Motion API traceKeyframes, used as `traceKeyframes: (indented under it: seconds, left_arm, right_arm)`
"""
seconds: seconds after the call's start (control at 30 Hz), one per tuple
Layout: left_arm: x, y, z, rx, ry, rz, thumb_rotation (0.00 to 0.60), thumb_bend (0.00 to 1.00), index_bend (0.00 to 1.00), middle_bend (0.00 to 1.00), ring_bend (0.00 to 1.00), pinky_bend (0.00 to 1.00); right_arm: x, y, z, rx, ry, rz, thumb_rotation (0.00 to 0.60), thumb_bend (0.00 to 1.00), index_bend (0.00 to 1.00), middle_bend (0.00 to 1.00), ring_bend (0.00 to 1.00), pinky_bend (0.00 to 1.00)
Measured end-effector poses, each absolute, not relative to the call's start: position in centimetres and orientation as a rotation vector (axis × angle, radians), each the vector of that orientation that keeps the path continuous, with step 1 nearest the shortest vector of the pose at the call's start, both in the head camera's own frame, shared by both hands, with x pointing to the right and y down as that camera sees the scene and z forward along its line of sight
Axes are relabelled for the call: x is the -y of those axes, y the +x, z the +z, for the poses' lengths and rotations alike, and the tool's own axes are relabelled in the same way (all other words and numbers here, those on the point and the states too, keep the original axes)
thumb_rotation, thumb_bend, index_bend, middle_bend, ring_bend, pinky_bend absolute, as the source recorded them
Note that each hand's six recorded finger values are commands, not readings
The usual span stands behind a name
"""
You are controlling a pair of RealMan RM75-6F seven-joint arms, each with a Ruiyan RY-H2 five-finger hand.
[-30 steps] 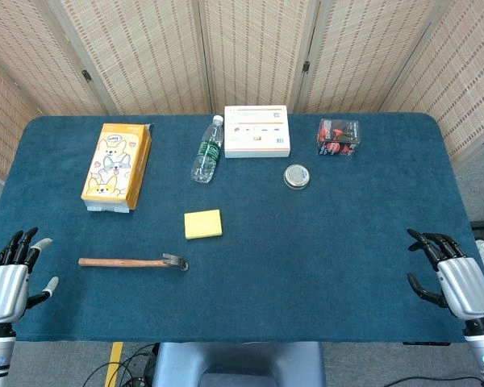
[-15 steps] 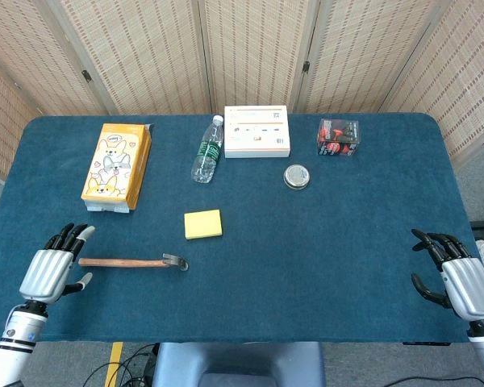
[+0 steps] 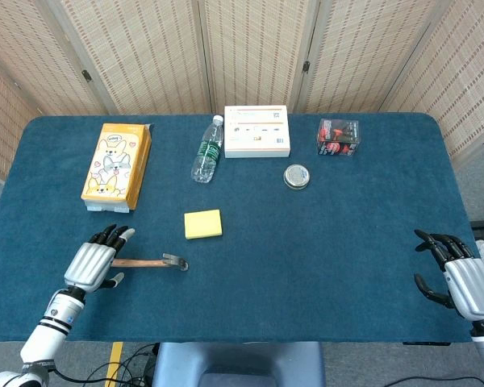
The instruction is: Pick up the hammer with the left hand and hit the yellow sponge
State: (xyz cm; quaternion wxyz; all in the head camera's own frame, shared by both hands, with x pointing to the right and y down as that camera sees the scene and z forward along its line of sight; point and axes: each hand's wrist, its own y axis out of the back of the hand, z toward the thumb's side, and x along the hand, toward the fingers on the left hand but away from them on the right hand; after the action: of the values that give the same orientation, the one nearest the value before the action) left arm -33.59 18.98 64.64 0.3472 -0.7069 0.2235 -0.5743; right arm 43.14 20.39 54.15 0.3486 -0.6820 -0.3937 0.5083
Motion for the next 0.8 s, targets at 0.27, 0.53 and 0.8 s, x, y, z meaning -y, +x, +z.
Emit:
traceKeyframes:
  seconds: [0.27,0.53,0.8]
  left_arm:
    - [-19.4,-31.8,66.6,-0.522,-1.888,-1.519,0.600,0.30,0.10,0.10,0.06,0.22]
    - [-19.5,-30.9,68.4,-0.490,-1.909,-1.552,0.600,0.30,0.18,0.21,0.18,0.22]
    - [-19.5,-30.8,69.0,-0.506,-1.907,-1.558,0.600,0.33,0.25,0.29,0.25,0.22]
  right_arm:
    - [-20.4,43.3,54.3,1.020,-1.771,1.321,0.600,0.30,0.13,0.35,0.18,0.18]
    - [-20.4,43.5,54.5,1.020,-1.771,1.331,0.600,0.30,0.13,0.34,0.18,0.18]
    - [-20.5,43.4,54.6,1.018,-1.770,1.337,0.600,0.30,0.13,0.34,0.18,0.18]
